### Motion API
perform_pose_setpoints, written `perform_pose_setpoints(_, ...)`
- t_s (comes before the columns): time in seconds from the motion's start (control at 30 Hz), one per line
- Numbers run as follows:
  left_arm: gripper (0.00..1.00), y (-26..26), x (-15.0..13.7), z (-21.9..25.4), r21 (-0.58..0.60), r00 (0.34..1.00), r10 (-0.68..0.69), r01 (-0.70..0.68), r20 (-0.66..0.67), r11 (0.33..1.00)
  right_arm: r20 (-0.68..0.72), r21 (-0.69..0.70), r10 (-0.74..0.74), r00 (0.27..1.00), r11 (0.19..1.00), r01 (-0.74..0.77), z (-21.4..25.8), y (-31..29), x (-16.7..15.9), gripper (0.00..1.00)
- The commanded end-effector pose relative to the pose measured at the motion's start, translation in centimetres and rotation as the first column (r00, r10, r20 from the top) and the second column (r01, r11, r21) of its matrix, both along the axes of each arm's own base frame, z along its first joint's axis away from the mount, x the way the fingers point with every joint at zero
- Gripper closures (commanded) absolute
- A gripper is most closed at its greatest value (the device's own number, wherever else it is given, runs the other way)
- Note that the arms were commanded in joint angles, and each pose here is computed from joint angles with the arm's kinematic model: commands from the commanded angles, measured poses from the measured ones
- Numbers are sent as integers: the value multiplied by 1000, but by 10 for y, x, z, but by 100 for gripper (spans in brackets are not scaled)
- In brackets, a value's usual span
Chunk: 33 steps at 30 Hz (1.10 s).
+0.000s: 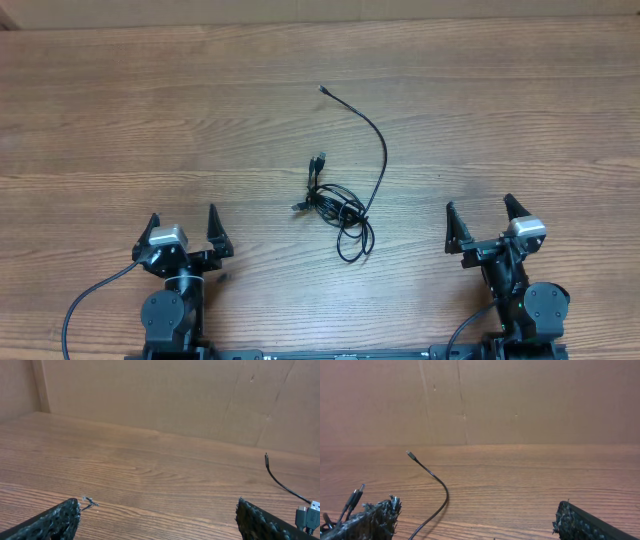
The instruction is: Untangle cables
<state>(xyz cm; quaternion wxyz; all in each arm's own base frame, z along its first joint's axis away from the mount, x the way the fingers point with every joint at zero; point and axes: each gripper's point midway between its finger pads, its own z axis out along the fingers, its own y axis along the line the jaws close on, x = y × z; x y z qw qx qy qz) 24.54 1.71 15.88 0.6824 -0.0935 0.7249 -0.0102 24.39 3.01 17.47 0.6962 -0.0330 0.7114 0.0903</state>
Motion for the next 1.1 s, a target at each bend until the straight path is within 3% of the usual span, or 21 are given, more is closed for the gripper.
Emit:
perform_pose_setpoints(0.0,1,2,0,1,15,1000,5,-5,4,1000,6,-4,8,1000,1000,-8,-2,1,0,0)
perform_pose_setpoints(1.07,1,-5,-1,0,29,999,-35,35,-19,999,6,-4,8,1000,1000,-8,-2,1,0,0)
